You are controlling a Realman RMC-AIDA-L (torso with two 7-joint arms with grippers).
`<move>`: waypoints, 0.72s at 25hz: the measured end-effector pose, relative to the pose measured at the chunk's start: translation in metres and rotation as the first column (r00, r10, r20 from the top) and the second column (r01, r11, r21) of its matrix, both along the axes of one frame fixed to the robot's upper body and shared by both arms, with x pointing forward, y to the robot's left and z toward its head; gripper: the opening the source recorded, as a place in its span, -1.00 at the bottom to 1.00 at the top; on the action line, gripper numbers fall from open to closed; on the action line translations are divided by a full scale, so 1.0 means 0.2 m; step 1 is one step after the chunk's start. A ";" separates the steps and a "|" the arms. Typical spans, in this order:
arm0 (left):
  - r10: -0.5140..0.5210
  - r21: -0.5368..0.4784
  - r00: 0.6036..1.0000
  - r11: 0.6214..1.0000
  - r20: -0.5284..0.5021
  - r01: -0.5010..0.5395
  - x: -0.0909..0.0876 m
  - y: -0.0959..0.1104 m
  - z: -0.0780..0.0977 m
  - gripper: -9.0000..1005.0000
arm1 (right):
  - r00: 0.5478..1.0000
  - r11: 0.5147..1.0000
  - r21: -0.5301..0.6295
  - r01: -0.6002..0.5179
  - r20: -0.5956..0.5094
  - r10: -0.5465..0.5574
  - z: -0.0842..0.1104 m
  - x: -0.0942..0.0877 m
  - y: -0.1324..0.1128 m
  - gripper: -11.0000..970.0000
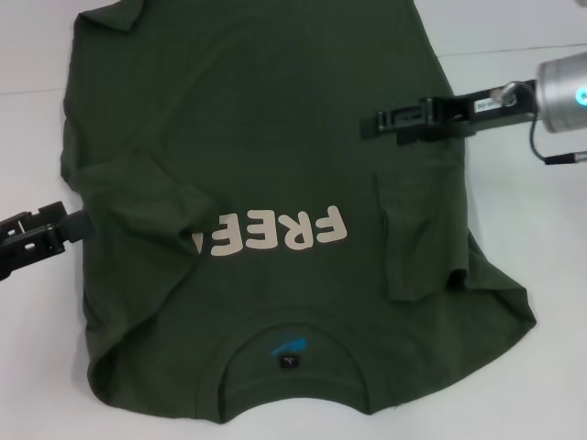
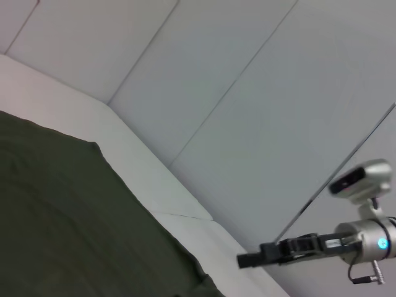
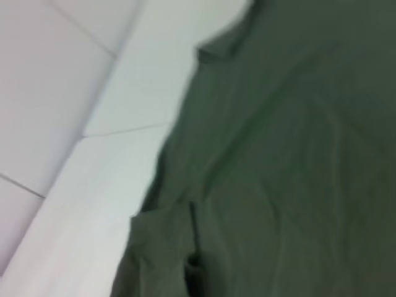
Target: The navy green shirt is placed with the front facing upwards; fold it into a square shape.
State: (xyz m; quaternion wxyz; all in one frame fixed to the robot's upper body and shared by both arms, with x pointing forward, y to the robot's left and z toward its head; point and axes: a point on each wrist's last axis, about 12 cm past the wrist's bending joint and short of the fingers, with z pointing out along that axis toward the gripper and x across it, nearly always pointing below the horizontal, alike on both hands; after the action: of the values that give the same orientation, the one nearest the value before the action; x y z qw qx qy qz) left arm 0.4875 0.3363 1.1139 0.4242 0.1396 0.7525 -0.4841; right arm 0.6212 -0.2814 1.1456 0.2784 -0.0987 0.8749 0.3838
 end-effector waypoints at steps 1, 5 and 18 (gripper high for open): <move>0.003 0.002 1.000 1.000 0.000 -0.003 0.00 0.00 0.00 0.86 | 0.999 1.000 0.003 -0.012 0.044 0.012 0.00 -0.02 -0.02 0.95; 0.012 0.002 1.000 1.000 0.005 -0.012 0.01 0.01 0.01 0.86 | 0.980 0.999 0.050 0.011 0.198 -0.021 0.00 -0.07 -0.10 0.95; 0.018 0.012 1.000 1.000 0.001 -0.018 0.01 0.01 0.00 0.86 | 0.913 0.998 0.032 -0.061 0.405 0.043 0.05 -0.20 -0.22 0.95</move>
State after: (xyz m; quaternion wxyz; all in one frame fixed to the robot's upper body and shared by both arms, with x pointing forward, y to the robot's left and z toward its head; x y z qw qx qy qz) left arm 0.4898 0.3392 1.1143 0.4278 0.1357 0.7563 -0.4760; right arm 0.5821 -0.3247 1.1555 0.4449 -0.1931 0.7869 0.3815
